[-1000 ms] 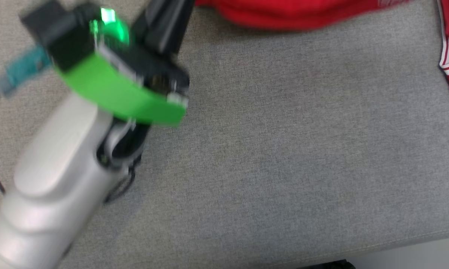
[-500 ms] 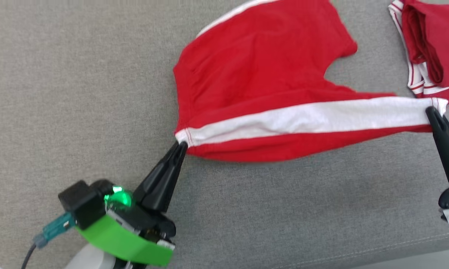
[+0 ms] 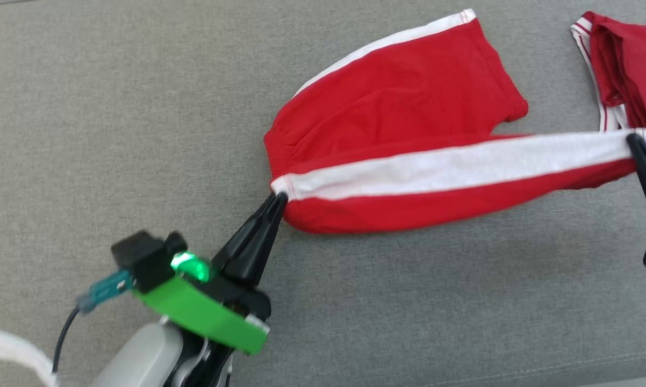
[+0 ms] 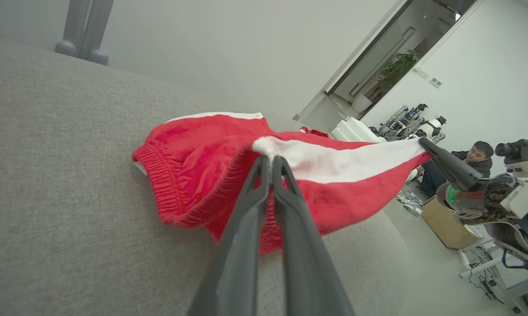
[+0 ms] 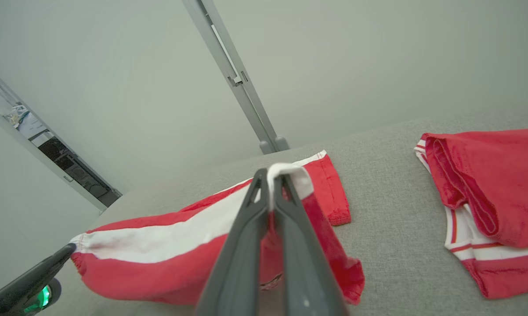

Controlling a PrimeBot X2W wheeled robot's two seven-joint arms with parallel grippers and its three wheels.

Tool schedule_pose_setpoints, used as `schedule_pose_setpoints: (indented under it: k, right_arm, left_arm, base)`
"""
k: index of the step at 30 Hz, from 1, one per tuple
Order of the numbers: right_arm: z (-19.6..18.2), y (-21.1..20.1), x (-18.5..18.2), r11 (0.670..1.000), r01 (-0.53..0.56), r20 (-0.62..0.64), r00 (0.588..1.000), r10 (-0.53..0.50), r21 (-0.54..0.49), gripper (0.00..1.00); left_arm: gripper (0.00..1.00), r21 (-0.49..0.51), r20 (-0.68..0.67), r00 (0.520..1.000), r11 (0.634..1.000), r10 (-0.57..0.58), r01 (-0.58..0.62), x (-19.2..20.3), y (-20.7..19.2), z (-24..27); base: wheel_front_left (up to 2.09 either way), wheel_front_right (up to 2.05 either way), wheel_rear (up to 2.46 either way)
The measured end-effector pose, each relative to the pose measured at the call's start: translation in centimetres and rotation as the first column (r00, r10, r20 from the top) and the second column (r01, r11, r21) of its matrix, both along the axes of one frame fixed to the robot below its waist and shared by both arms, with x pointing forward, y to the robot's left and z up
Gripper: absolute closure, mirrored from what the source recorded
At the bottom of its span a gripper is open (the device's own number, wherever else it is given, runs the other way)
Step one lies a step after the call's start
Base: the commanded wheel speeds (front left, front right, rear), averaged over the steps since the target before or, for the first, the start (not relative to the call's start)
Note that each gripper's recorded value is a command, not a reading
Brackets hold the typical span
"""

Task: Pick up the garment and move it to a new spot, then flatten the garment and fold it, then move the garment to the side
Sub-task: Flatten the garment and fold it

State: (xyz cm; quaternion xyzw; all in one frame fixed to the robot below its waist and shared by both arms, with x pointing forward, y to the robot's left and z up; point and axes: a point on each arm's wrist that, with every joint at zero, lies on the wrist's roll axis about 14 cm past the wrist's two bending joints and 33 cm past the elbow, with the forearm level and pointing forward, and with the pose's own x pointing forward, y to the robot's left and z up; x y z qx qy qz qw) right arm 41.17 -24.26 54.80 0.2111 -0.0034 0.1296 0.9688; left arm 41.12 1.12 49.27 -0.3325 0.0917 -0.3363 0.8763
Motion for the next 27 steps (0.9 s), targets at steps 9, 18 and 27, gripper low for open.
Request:
schedule_pose_setpoints:
  k: [9,18,27]
  right_arm:
    - [-1.6,0.1,7.9,0.995,-0.027,-0.016,1.0,0.025,-0.093,1.0]
    - [-4.6,1.8,14.5,0.978,-0.085,-0.067,0.995,0.074,-0.192,1.0]
    - [-8.5,3.5,19.6,0.953,-0.133,-0.115,0.988,0.105,-0.273,1.0]
  left_arm:
    - [1.0,0.042,-0.025,0.999,0.998,0.046,-0.045,6.3,-0.3,-1.2]
    - [1.0,0.105,-0.047,0.996,0.992,0.073,-0.068,10.6,-0.1,-3.6]
    - [1.0,0.223,-0.059,0.992,0.97,0.112,-0.097,13.4,0.9,-7.7]
  base:
    - [0.0,0.0,0.0]
    - [0.0,0.0,0.0]
    - [0.0,0.0,0.0]
